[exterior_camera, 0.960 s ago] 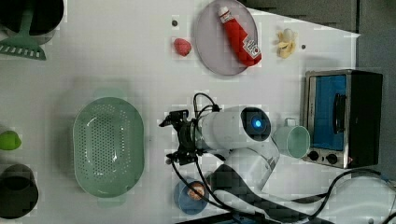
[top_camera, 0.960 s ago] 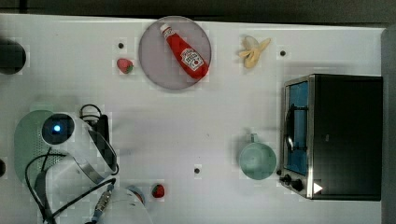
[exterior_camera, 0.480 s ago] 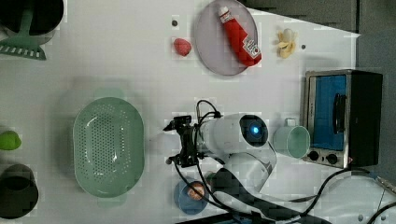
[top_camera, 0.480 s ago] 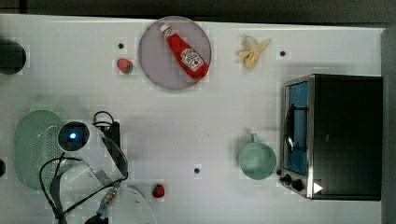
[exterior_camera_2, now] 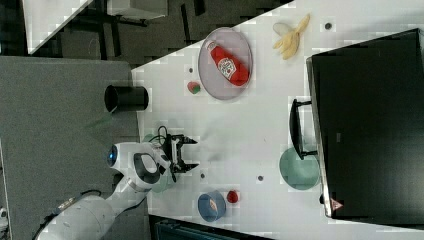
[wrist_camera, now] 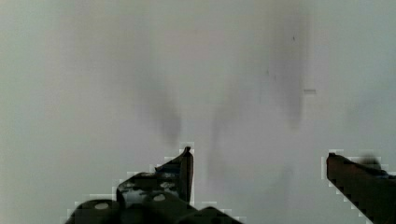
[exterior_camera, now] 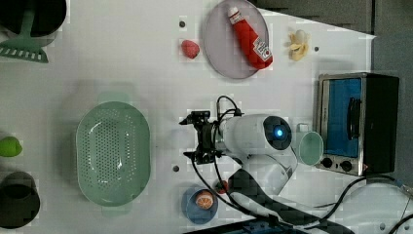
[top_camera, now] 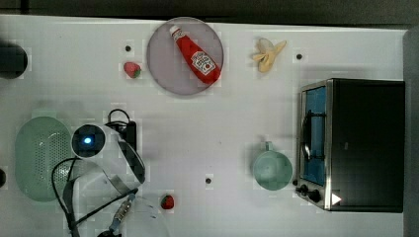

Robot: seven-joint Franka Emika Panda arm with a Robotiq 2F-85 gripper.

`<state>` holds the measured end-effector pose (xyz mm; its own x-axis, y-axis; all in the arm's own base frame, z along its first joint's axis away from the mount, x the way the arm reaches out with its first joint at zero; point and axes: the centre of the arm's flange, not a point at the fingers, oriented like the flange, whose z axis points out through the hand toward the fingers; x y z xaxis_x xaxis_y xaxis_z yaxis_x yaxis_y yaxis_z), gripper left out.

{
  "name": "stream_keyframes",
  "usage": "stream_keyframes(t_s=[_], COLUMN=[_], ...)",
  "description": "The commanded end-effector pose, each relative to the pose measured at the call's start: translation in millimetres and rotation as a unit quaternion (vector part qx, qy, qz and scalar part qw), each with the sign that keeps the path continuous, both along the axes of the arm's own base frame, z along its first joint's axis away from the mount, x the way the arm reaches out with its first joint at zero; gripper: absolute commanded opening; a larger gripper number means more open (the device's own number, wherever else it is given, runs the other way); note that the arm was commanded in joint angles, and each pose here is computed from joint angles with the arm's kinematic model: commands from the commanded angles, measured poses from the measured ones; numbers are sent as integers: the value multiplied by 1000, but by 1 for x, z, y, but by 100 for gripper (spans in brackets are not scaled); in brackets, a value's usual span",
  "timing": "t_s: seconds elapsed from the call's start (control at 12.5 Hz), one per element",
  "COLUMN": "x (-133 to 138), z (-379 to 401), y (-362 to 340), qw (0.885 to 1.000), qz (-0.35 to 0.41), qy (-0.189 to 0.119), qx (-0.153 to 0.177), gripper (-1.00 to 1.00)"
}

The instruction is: Drag strainer left to right.

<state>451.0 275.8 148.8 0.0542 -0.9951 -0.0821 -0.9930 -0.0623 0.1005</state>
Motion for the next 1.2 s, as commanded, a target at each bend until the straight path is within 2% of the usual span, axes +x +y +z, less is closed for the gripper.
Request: stream_keyframes(t_s=[0.08,1.2], x=[17,38], z=[9,10], y=[-53,-227], qw=[999,998], qz=[-42,-2], qy=[-10,-12], qx=[-23,-56], gripper=[100,100])
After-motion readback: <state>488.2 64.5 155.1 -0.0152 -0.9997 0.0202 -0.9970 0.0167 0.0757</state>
